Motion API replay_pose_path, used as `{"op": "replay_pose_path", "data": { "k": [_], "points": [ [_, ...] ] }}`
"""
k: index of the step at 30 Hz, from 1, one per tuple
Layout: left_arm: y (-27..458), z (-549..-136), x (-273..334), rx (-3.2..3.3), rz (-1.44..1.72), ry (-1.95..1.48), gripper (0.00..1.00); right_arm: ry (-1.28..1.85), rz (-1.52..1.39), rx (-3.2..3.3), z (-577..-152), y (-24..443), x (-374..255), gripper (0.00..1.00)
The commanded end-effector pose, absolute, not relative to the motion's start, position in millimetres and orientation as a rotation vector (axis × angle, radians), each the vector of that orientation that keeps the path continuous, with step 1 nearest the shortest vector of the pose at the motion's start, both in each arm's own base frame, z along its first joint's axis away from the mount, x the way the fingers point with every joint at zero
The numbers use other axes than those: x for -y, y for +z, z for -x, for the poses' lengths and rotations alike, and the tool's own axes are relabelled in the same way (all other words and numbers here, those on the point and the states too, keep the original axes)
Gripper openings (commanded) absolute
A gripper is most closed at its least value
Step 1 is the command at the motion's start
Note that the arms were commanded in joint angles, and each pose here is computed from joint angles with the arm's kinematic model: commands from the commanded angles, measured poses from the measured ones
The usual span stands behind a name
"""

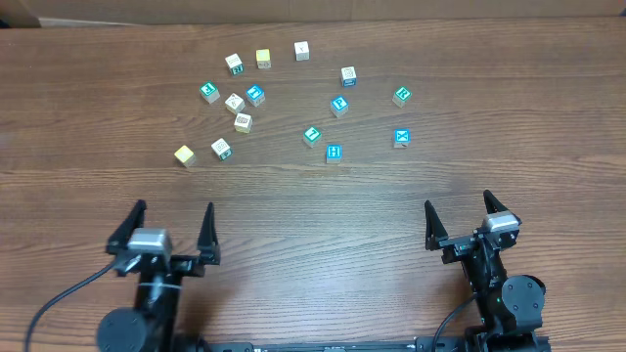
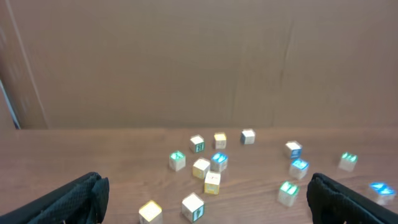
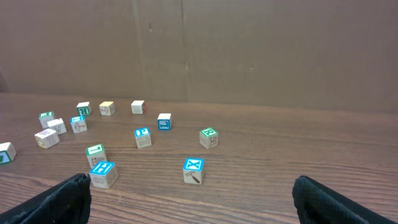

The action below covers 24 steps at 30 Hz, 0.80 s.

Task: Form a tower
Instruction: 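Move the left gripper over the blue-lettered H block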

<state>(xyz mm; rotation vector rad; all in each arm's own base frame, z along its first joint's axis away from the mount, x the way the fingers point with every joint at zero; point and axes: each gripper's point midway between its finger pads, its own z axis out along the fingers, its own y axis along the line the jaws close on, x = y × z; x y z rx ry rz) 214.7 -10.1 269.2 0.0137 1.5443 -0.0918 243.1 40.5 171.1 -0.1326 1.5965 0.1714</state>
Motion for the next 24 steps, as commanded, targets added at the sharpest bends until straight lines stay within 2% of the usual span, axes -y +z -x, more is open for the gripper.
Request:
{"op": "replay_pose_path", "data": {
  "k": [1,8,15,19,24],
  "points": [
    [313,-206,16,-1.537,-0.028,-0.13,1.0,0.17,0.133,-1.588,-243,170,-41,1.0],
    [377,-227,19,-1.756,0.01,-0.189,1.0,0.17,0.133,-1.588,-243,170,-41,1.0],
    [416,-274,25,-2.146,0.014,-0.234,1.0,0.17,0.133,-1.589,-243,170,-41,1.0],
    [408,-302,24,-2.328,0.036,-0.245,1.0,0.17,0.133,-1.588,-243,170,-41,1.0],
    [371,-339,33,-2.521,0.045,-0.322,1.0,0.17,0.133,-1.589,-243,170,-41,1.0]
  ]
}}
